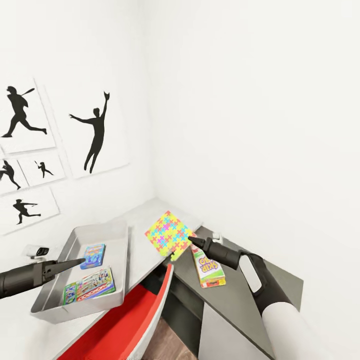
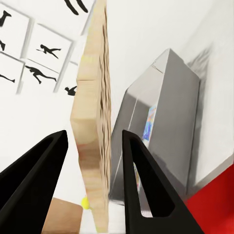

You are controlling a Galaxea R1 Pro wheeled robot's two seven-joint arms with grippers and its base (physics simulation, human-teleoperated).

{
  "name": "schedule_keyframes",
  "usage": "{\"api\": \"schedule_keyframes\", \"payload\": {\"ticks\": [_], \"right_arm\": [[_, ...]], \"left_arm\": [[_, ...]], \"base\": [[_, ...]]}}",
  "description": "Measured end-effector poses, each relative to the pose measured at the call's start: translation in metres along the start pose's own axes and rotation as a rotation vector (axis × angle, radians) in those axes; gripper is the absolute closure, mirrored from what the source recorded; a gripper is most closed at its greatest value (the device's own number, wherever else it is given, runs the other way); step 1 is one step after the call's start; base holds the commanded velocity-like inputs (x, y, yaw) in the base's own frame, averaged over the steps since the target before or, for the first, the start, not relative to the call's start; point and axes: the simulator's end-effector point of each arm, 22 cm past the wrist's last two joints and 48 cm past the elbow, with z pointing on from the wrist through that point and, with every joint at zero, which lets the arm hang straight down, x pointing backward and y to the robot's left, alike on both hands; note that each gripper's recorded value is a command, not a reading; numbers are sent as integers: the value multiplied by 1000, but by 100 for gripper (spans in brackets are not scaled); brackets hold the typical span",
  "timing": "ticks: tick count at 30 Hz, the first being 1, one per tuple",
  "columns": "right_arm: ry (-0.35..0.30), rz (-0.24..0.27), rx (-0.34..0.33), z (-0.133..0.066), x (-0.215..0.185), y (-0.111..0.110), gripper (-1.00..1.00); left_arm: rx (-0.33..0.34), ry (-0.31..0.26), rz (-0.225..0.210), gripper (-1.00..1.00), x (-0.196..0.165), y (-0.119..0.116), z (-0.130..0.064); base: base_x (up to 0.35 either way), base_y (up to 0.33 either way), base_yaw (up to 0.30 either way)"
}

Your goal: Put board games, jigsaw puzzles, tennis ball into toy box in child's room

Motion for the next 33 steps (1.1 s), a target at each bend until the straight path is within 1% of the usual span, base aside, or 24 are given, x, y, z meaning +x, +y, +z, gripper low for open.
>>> {"api": "schedule_keyframes", "payload": {"ticks": [15,23,33], "right_arm": [[2,-2,2,1,1,0,100],[3,-1,3,1,2,0,100],[2,-2,3,1,1,-1,100]], "left_arm": [[3,-3,-7,-100,1,1,1],[4,-3,-5,-100,1,1,1],[5,-6,-3,-100,2,2,2]], "base": [[0,0,288],[0,83,288],[0,9,288]]}}
